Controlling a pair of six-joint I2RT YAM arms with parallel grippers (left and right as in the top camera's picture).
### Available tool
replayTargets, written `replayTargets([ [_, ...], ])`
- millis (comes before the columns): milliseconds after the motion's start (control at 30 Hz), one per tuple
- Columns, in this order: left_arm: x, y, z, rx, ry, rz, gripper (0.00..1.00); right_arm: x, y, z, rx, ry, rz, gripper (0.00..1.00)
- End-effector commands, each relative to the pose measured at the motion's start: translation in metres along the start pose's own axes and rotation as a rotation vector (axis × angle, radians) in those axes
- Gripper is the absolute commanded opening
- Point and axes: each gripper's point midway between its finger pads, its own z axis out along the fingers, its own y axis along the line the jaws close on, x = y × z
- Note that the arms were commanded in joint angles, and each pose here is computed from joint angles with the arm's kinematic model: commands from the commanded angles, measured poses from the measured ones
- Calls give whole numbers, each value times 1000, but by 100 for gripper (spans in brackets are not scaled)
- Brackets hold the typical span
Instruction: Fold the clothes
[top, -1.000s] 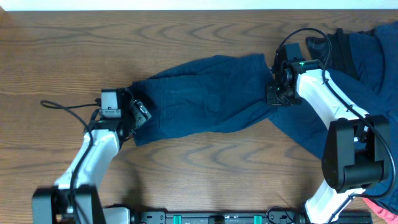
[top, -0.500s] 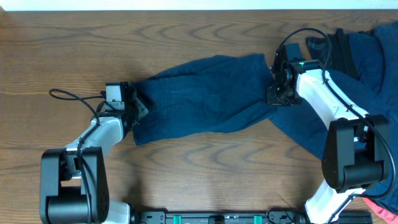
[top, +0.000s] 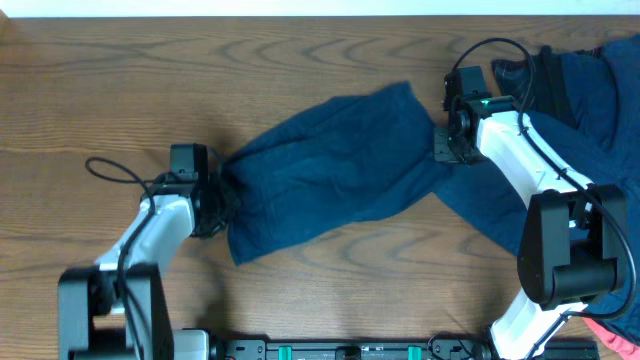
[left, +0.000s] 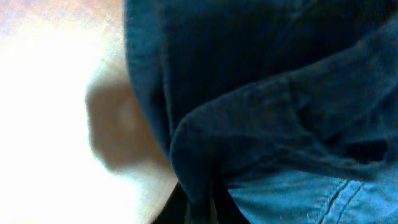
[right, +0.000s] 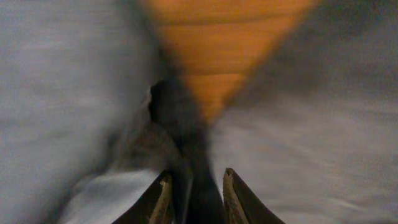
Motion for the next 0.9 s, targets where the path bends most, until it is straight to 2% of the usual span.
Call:
replayTargets([
  [0, 0, 5, -22, 1, -30, 58, 6, -23, -48, -24, 270, -101, 33, 26],
  [100, -5, 12, -46, -21, -79, 65, 6, -40, -51, -50, 268, -174, 61, 26],
  [167, -9, 15, -59, -18, -112, 62, 6, -52, -44, -68, 202, -228, 89, 23],
  [200, -10, 15, -65, -11, -125, 62, 6, -57, -30, -77, 110, -251, 85, 21],
  [267, -12, 16, -74, 4, -150, 53, 6, -62, 13, -92, -135, -275, -13, 3],
  [367, -13, 15, -87, 18, -171, 49, 6, -47, 82, -116, -508, -260, -202, 1],
  [433, -14, 12, -95, 26, -184, 63, 6, -30, 115, -122, -662, -226, -292, 1],
  [500, -15, 10, -102, 30, -193, 81, 6, -12, 137, -116, -719, -180, -351, 1],
  [733, -26, -5, -131, 54, -234, 105, 6, 53, 204, -79, -752, 0, -530, 1],
  [867, -38, -19, -154, 83, -280, 114, 6, 84, 236, -60, -760, 105, -552, 1],
])
